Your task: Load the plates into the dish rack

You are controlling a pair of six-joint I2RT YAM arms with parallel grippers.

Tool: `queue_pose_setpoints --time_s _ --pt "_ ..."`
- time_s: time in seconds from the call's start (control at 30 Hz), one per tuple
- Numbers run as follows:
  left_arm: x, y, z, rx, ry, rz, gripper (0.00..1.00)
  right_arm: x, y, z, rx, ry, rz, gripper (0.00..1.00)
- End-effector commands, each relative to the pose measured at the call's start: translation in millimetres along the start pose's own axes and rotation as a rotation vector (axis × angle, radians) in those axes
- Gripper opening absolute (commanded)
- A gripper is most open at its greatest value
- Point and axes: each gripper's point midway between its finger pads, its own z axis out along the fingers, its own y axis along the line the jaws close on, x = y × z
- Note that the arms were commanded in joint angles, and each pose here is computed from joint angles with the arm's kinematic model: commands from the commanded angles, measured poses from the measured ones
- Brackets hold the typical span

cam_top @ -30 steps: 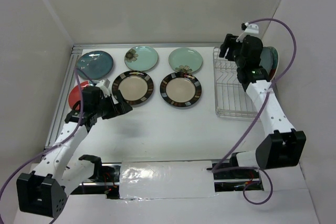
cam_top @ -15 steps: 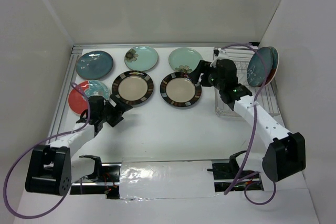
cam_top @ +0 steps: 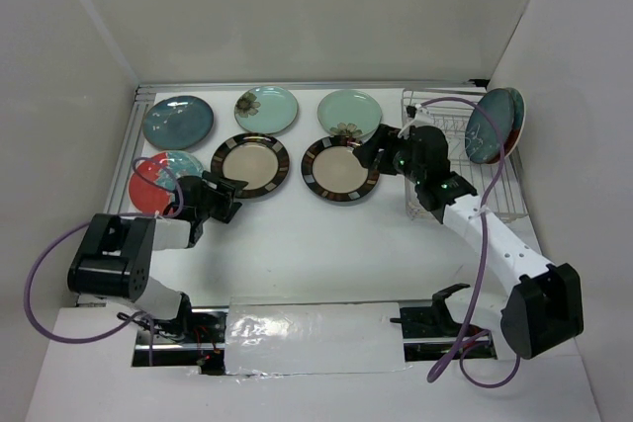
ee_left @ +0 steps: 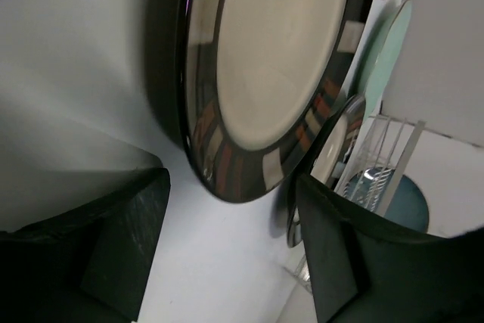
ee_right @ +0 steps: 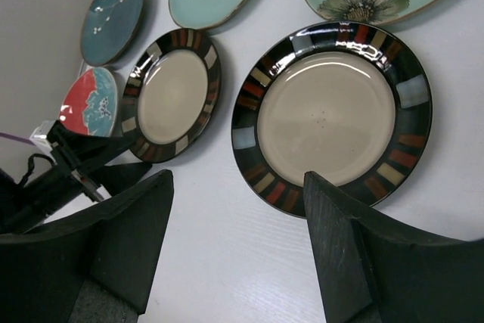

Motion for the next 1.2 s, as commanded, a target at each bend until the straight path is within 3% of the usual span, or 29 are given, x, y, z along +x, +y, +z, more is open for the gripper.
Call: queue_pose_setpoints --time_s 0.0,0.07,0.17,0.2,0.3,0.33,0.43,0.63,0.87,1.17 --pt "-10.5 -7.9 14.0 0.022 -0.05 -0.06 0.76 -19.2 18.1 -6.9 -0.066 -0.078 -0.018 0.76" --pt "-12.3 -1.2 21.0 -0.004 -0.057 -0.064 0.71 -21.2 14.5 -6.9 -0.058 -0.083 -0.031 0.76" --pt "-14.5 1.5 26.1 -0.022 -0.078 -0.084 0.51 -12.8 3.8 -6.1 -0.034 -0.063 -0.05 0.76" --pt "-15.5 -2.8 26.2 -0.006 -0.081 -0.098 0.41 -8.4 0.9 -5.6 -0.029 -0.054 -0.048 0.76" --pt "-16.0 -3.8 27.9 0.002 -0.083 -0.108 0.27 -4.9 -3.6 -5.4 -0.025 -0.044 -0.054 0.76" --pt "-15.9 -3.4 27.9 0.001 -0.083 -0.099 0.17 0.1 -4.0 -5.4 -0.032 -0.029 -0.053 0.76" --pt "-15.4 -5.1 22.4 0.008 -0.084 -0.089 0.0 4.3 -1.7 -6.2 -0.047 -0.01 -0.051 0.77" --pt "-9.0 -13.5 -8.6 0.056 -0.077 -0.022 0.0 4.6 11.8 -4.7 -0.077 0.022 -0.076 0.77" --pt "-19.0 -57.0 -69.3 0.2 -0.144 0.112 0.0 32.8 49.2 8.5 -0.202 0.15 -0.064 0.78" --pt "11.8 -121.1 -126.6 0.469 -0.024 0.219 0.0 52.5 90.4 19.9 -0.297 0.228 -0.023 0.83"
